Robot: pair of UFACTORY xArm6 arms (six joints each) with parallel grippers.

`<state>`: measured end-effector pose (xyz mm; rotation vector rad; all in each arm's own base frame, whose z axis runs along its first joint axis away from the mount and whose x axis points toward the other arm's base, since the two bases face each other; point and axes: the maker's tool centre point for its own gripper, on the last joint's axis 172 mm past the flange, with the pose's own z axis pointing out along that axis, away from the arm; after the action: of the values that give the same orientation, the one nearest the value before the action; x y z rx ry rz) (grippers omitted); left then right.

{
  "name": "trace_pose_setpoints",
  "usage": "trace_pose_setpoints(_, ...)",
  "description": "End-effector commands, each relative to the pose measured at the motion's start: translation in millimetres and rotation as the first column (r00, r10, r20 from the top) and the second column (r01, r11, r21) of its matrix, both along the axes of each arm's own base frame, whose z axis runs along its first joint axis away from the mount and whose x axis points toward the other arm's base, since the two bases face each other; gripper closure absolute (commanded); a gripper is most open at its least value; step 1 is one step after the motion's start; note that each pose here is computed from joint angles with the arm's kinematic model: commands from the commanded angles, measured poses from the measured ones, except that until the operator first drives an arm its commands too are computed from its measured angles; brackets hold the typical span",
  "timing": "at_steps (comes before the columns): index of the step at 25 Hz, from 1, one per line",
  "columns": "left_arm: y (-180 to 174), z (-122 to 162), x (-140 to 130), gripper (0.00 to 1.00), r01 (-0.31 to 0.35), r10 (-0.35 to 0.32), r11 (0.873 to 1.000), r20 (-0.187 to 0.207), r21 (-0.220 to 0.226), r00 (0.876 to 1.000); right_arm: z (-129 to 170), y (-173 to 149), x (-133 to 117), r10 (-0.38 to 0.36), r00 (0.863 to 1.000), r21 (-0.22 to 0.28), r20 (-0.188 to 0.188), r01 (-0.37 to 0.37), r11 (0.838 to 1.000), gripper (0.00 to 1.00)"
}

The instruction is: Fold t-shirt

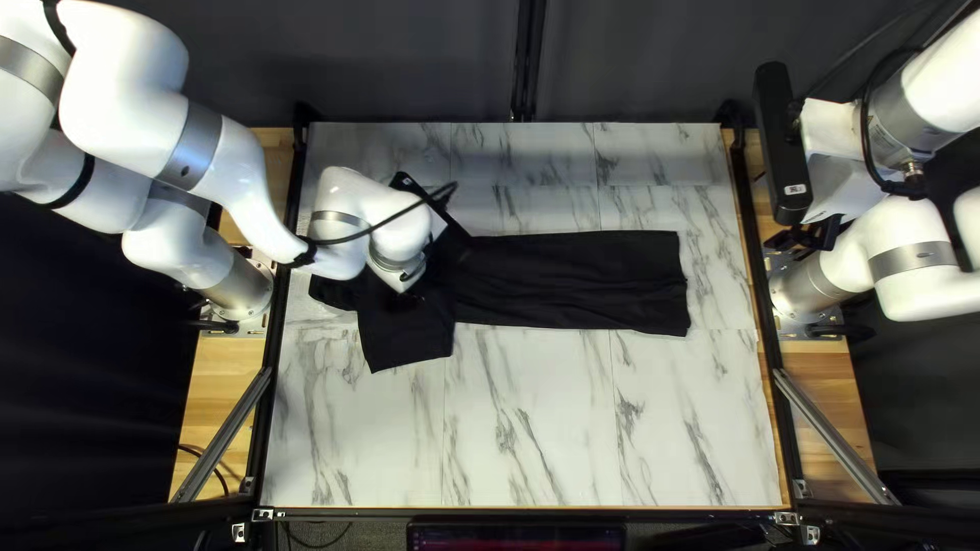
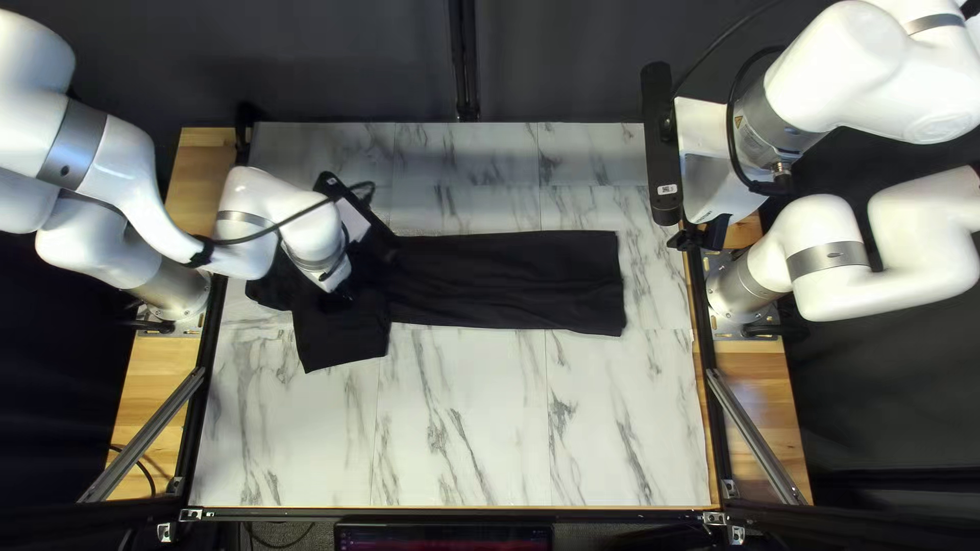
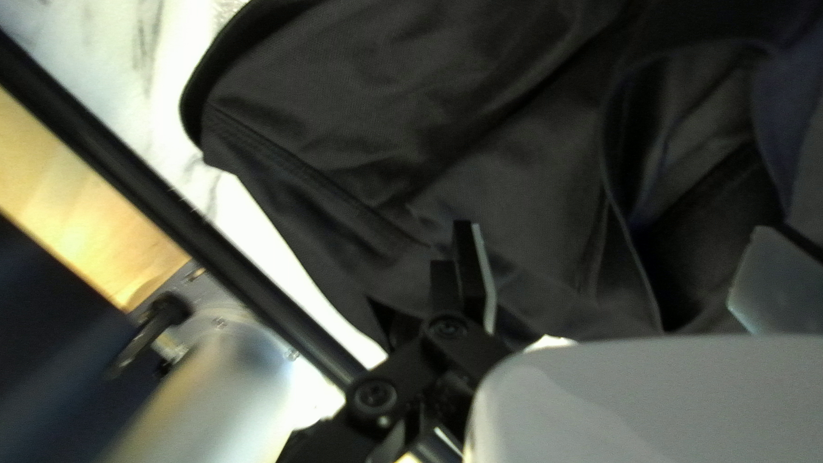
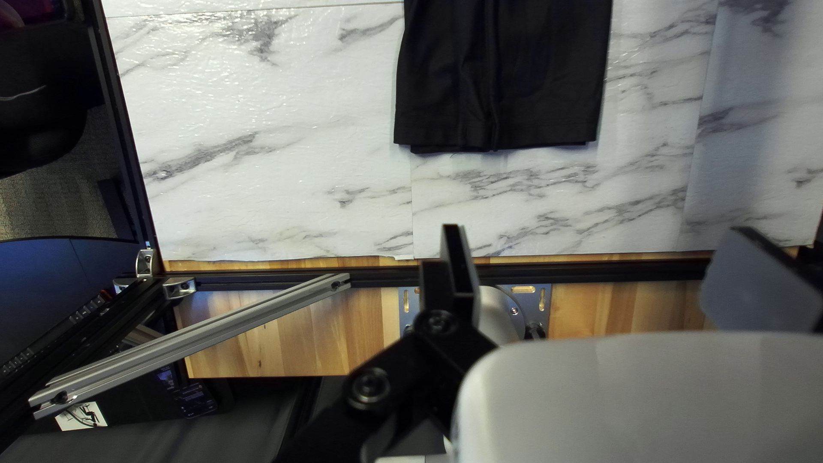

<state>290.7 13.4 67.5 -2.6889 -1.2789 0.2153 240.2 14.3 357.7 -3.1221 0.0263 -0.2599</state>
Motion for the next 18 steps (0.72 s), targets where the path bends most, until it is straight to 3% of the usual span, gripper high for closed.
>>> trace_pose_setpoints(1, 5.9, -5.6, 8.6, 0.0, 0.012, -0.007, 0.999, 0.134, -0.032, 0.991, 0.0, 0.0, 0.0, 0.0, 1.0, 0.0, 0.0, 0.0, 1.0, 0.0)
trace_pose_setpoints(4, 2.9, -6.4, 16.0, 0.0, 0.024, -0.01, 0.998, 0.21, -0.066, 0.978, 0.0, 0.0, 0.0, 0.0, 1.0, 0.0, 0.0, 0.0, 1.0, 0.0)
trace_pose_setpoints(8, -4.8, -5.4, 26.5, 0.0, 0.033, -0.001, 0.994, 0.281, -0.108, 0.96, 0.0, 0.0, 0.0, 0.0, 1.0, 0.0, 0.0, 0.0, 1.0, 0.0)
trace_pose_setpoints(12, -8.3, -8.6, 31.3, 0.0, 0.029, 0.02, 0.989, 0.323, -0.145, 0.946, 0.0, 0.0, 0.0, 0.0, 1.0, 0.0, 0.0, 0.0, 1.0, 0.0)
trace_pose_setpoints(18, -25.2, -13.2, 39.1, 0.0, 0.028, 0.036, 0.985, 0.356, -0.172, 0.934, 0.0, 0.0, 0.0, 0.0, 1.0, 0.0, 0.0, 0.0, 1.0, 0.0)
